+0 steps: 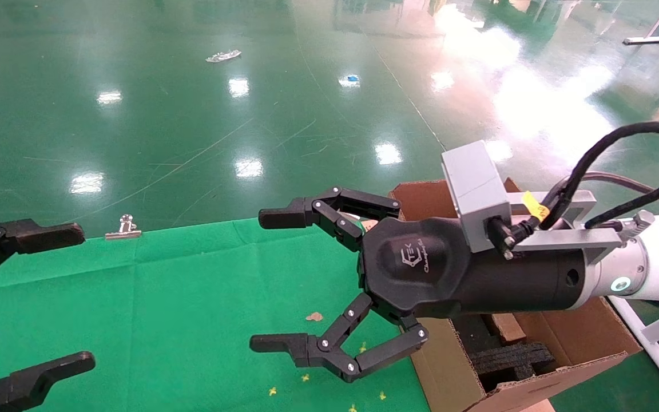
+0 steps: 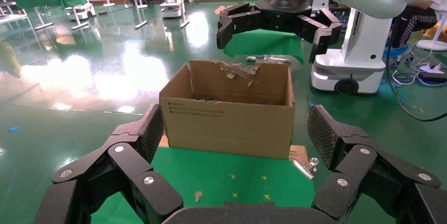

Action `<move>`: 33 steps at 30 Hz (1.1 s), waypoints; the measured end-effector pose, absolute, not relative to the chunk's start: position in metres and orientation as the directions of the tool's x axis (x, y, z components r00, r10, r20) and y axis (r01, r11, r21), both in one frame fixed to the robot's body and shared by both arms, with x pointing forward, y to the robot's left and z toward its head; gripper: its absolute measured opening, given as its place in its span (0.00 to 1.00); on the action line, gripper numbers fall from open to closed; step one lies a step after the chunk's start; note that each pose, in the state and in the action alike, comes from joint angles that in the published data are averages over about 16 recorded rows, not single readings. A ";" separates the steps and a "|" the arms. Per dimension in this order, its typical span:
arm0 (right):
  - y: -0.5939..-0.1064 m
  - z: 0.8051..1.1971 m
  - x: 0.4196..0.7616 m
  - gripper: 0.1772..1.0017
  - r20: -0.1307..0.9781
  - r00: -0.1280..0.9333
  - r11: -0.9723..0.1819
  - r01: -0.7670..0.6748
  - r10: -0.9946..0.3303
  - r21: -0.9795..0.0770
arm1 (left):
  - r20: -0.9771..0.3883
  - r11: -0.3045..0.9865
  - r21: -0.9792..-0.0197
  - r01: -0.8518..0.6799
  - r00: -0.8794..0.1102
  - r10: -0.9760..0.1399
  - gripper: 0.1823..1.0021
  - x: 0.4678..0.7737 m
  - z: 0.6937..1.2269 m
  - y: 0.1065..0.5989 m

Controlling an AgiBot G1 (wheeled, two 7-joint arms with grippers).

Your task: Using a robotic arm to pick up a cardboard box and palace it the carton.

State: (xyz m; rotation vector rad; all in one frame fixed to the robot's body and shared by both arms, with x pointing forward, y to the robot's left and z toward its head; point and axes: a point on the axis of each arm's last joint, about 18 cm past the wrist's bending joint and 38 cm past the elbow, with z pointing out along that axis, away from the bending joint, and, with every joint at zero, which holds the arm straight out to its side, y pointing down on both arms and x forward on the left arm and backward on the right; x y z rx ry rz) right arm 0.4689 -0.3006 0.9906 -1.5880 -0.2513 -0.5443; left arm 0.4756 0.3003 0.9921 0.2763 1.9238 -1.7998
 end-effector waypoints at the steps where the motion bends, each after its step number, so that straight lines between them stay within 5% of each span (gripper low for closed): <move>1: -0.301 0.991 0.469 1.00 0.484 0.860 -0.102 0.473 -0.164 -0.875 | -0.477 0.111 -0.879 0.464 -0.861 -0.179 1.00 0.476 0.992 0.300; 33: -0.302 0.992 0.476 1.00 0.476 0.861 -0.112 0.463 -0.179 -0.879 | -0.477 0.111 -0.879 0.464 -0.861 -0.179 1.00 0.476 0.992 0.300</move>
